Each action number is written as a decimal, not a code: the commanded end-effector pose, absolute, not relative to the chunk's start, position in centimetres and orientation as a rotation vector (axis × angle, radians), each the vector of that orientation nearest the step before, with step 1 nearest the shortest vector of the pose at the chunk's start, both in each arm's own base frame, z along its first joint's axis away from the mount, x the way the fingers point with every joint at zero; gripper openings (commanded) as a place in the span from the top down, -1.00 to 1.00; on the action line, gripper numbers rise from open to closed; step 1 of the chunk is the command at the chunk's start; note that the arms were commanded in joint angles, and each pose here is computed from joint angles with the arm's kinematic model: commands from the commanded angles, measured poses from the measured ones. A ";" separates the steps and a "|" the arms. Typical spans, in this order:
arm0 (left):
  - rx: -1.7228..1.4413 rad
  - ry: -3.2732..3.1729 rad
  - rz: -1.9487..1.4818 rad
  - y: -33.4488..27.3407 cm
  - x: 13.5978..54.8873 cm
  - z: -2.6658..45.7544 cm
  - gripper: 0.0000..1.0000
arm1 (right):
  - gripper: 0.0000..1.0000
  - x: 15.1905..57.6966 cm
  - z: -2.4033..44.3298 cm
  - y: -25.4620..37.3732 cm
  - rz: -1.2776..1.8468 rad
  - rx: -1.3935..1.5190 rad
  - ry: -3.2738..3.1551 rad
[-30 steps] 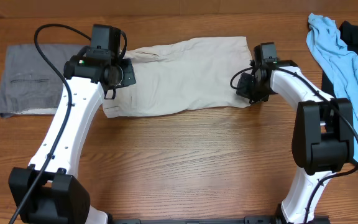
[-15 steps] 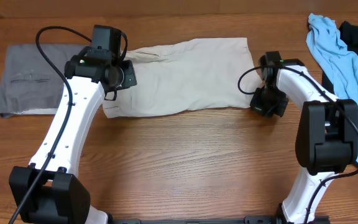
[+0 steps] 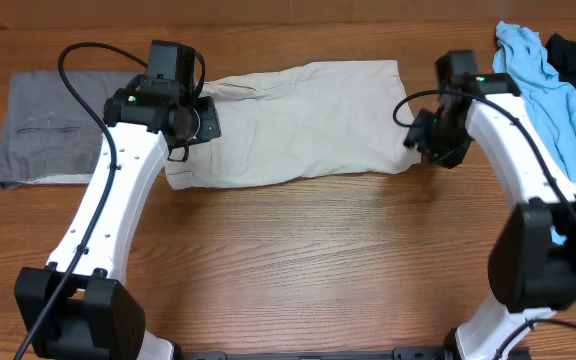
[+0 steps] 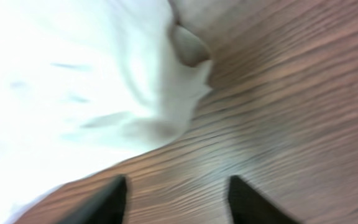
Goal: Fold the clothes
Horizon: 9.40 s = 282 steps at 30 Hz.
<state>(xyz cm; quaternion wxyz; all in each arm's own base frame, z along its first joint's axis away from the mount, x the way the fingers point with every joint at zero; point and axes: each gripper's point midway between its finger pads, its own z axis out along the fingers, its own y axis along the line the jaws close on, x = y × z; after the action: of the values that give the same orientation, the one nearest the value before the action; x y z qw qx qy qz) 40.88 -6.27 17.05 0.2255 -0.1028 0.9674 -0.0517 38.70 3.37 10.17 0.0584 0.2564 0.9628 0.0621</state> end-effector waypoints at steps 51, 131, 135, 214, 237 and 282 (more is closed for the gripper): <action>-0.300 2.725 -0.140 -6.4 39.8 16.2 0.66 | 0.92 40.6 0.2 1.0 0.232 1.193 2.512; -0.009 2.290 -0.478 -15.2 56.5 8.2 0.92 | -1.00 40.1 14.3 -2.3 0.421 0.869 2.747; 0.010 2.171 -0.499 -15.9 56.3 15.0 0.92 | -1.00 40.1 14.3 -2.3 0.421 0.869 2.747; -0.305 2.706 -0.201 -7.0 43.5 12.8 0.92 | 0.92 57.6 3.7 16.8 0.597 0.226 2.356; -0.307 2.712 -0.198 -6.9 43.4 12.8 0.91 | 0.92 53.5 7.2 0.8 0.303 0.570 2.533; -0.156 2.908 -0.431 -6.7 44.7 0.8 -0.53 | -1.00 43.7 14.2 -0.6 0.225 0.589 2.784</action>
<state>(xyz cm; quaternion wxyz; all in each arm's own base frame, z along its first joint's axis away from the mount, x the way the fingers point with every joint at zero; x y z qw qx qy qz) 44.97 -6.18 2.18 0.1107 -0.0507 0.9805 -0.1541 43.43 -0.28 13.98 0.1367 0.2033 0.9661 0.0810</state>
